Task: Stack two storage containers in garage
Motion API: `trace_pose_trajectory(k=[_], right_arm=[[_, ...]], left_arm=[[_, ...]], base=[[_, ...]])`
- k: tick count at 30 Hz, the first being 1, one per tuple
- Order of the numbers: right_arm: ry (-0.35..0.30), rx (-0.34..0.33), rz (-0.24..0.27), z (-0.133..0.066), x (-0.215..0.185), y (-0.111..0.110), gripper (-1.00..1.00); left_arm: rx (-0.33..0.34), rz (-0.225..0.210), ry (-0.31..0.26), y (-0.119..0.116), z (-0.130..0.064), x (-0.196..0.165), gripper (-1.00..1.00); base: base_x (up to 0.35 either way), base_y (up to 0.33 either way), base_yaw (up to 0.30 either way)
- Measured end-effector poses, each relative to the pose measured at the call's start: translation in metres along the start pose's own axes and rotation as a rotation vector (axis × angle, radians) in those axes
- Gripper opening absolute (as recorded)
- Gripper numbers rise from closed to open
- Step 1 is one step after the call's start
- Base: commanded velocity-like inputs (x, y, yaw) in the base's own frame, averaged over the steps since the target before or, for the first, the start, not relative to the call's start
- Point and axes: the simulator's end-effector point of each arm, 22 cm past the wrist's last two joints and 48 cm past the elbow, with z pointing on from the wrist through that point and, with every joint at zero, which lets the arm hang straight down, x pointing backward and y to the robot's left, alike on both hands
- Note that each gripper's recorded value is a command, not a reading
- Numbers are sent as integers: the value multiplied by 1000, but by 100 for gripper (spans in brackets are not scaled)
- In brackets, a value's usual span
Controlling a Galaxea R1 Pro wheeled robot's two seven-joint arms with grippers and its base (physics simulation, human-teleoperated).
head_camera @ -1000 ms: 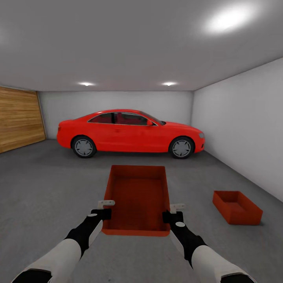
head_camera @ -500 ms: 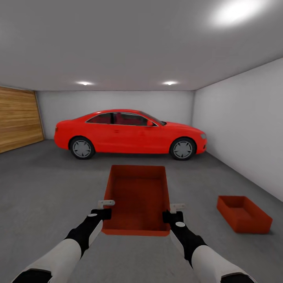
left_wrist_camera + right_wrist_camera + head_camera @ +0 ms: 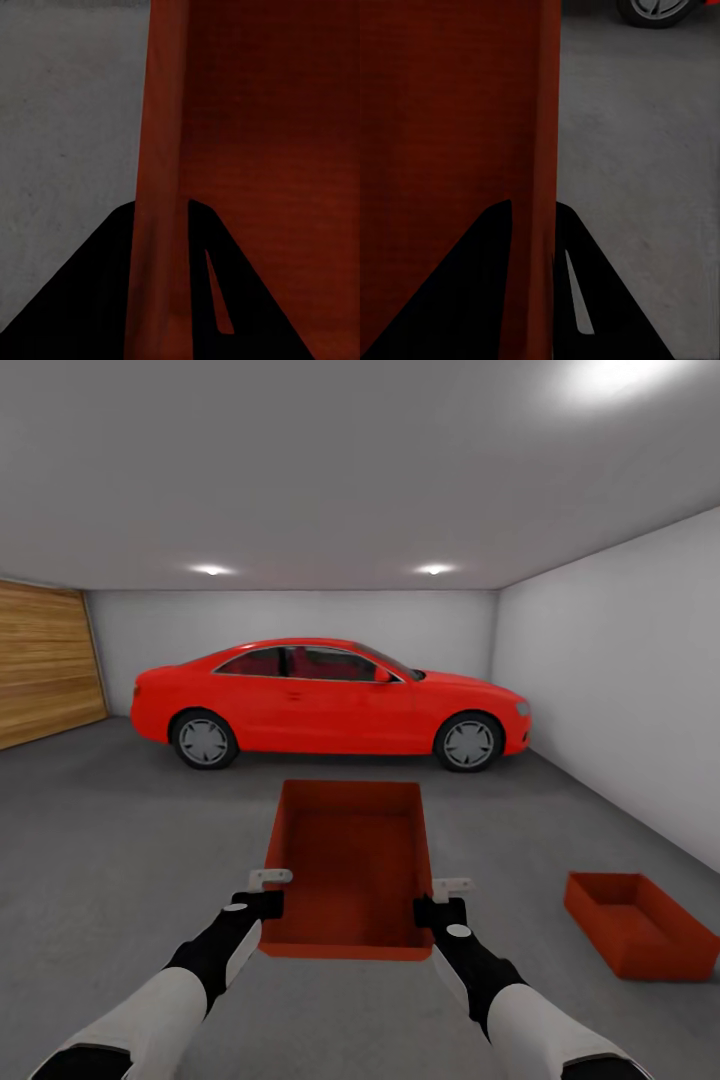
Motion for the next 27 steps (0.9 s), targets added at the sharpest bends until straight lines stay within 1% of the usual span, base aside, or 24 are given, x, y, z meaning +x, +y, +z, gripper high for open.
trace_pose_trajectory(k=[27], right_arm=[[-1, -3, -1, 1, -1, -3, -100]], left_arm=[[-2, -1, -1, -3, 0, 0, -100]], base=[[321, 0, 0]])
